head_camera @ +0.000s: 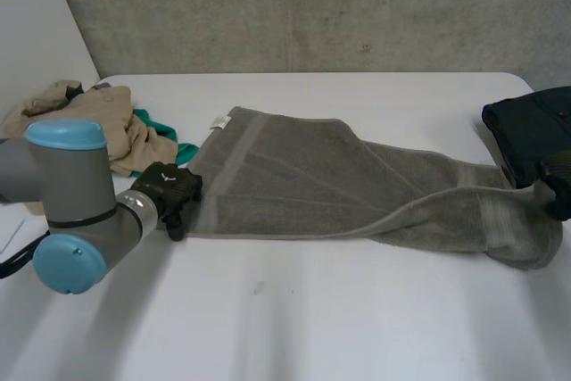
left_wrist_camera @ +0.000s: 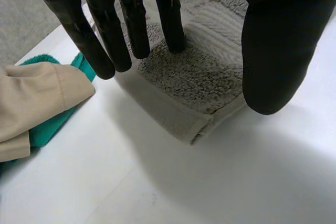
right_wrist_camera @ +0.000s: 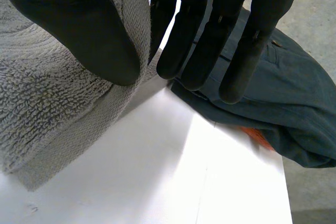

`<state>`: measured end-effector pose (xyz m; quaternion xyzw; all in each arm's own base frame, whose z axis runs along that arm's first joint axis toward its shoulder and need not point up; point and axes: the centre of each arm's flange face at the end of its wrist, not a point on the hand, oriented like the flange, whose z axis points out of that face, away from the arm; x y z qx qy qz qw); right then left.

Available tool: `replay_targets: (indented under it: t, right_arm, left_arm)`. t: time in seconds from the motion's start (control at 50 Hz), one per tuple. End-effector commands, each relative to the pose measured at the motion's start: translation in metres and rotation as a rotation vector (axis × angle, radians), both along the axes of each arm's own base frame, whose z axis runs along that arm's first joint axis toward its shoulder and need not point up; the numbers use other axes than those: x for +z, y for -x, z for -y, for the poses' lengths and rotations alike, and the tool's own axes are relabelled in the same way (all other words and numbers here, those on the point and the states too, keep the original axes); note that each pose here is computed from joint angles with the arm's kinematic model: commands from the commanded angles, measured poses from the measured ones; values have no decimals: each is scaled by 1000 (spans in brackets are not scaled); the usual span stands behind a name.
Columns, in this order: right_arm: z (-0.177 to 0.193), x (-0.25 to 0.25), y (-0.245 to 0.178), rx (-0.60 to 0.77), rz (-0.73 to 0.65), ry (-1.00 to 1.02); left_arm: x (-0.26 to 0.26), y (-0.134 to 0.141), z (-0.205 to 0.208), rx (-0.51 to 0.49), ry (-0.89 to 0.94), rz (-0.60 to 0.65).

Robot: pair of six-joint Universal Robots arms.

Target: Fold the laundry.

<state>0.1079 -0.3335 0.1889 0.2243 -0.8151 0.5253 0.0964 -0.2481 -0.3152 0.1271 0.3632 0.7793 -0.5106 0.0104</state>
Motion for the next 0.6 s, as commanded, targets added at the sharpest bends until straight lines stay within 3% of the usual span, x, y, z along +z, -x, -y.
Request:
replay_targets:
  t: [0.02, 0.44, 0.6]
  right_arm:
    - [0, 2, 0, 1, 0, 6]
    - [-2, 0, -1, 7, 2, -1]
    - [-5, -1, -5, 21, 6, -7]
  left_arm:
    - [-7, 0, 6, 28, 3, 27]
    - [-13, 8, 7, 0, 74, 62]
    - [-1, 11, 10, -3, 127, 23]
